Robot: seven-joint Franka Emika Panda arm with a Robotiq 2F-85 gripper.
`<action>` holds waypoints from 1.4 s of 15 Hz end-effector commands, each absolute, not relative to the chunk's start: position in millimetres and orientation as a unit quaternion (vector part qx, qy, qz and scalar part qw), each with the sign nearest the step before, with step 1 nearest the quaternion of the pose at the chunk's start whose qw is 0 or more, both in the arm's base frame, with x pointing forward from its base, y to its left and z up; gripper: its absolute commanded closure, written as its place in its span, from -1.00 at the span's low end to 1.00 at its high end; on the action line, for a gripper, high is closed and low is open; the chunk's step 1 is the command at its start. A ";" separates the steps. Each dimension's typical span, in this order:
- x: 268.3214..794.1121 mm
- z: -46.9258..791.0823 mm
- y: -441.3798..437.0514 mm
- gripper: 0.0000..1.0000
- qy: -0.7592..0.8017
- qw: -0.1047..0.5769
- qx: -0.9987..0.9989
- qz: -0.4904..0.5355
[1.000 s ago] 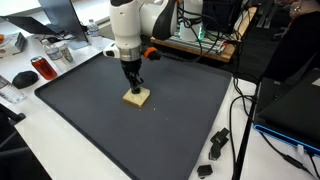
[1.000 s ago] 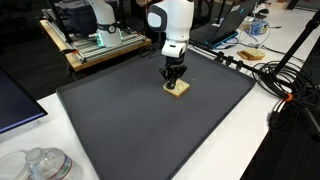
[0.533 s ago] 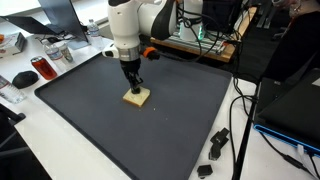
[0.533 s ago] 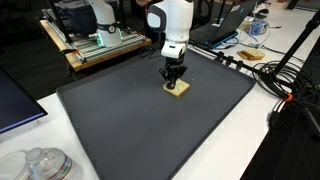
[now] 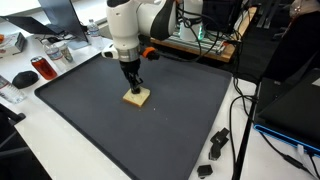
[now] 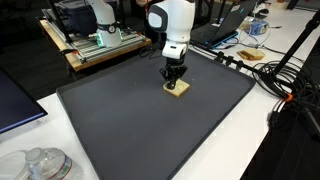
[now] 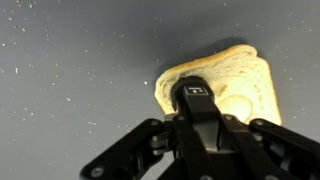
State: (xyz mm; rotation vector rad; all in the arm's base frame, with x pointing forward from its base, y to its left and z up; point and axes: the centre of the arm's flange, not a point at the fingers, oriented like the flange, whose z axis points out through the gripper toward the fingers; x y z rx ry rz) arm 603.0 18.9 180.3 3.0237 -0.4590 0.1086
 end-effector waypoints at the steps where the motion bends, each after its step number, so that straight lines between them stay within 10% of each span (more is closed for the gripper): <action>1: 601.0 179.4 21.8 0.89 -0.144 0.051 0.988 0.024; 21: 592.4 245.8 22.2 0.89 -0.145 0.047 0.987 0.041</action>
